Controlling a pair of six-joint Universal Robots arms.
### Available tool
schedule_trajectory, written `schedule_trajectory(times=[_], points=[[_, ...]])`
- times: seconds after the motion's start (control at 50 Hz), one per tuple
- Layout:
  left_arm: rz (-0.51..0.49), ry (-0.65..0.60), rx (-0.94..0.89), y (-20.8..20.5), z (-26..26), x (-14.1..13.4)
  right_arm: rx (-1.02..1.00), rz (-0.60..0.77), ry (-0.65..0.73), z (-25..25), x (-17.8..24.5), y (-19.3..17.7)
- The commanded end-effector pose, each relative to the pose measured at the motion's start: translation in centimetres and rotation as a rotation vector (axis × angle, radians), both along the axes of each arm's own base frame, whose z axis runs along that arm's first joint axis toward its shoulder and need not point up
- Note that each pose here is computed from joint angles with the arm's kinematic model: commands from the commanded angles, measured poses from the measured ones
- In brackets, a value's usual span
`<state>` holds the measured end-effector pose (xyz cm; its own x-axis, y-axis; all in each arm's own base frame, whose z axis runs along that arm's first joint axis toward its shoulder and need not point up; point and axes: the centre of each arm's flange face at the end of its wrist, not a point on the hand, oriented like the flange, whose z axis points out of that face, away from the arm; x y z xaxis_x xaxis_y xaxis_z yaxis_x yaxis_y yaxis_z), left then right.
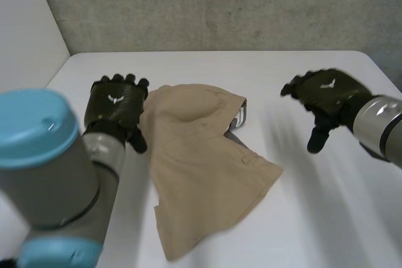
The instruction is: Fold the shorts.
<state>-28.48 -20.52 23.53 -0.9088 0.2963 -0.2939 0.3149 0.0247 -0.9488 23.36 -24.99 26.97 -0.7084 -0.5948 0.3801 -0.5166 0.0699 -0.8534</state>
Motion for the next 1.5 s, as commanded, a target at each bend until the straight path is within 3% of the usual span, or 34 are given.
schedule_trajectory(times=[0.02,0.26,0.5,0.6,0.76,0.88,0.98,1.26,1.42,1.5], points=[[-0.024,-0.012,0.023,4.5,-0.1,2.6,0.069,0.169,0.036,-6.0,1.1,0.7],[0.032,-0.084,0.21,6.0,-3.4,5.7,0.115,0.258,0.066,-11.9,2.4,0.8],[-0.068,-0.009,0.4,6.1,-4.7,5.9,-0.009,0.278,0.043,-13.2,3.8,-0.3],[-0.081,-0.008,0.428,6.2,-5.2,6.0,-0.038,0.266,0.029,-12.8,3.9,-0.7],[-0.082,-0.031,0.471,6.1,-6.6,5.9,0.006,0.12,-0.134,-10.5,3.6,-1.8],[-0.094,-0.052,0.5,5.8,-8.0,5.2,0.016,0.035,-0.178,-9.9,3.4,-1.9],[-0.168,-0.067,0.493,6.6,-8.7,3.4,0.021,-0.019,-0.198,-9.6,3.5,-1.6],[-0.274,-0.059,0.465,7.4,-9.7,-0.1,0.02,-0.01,-0.21,-8.8,3.9,-0.9],[-0.271,-0.046,0.436,5.9,-10.9,-1.6,0.032,-0.017,-0.238,-8.5,4.1,-0.5],[-0.205,-0.027,0.363,4.5,-11.1,-1.9,0.027,-0.019,-0.239,-8.4,4.1,-0.5]])
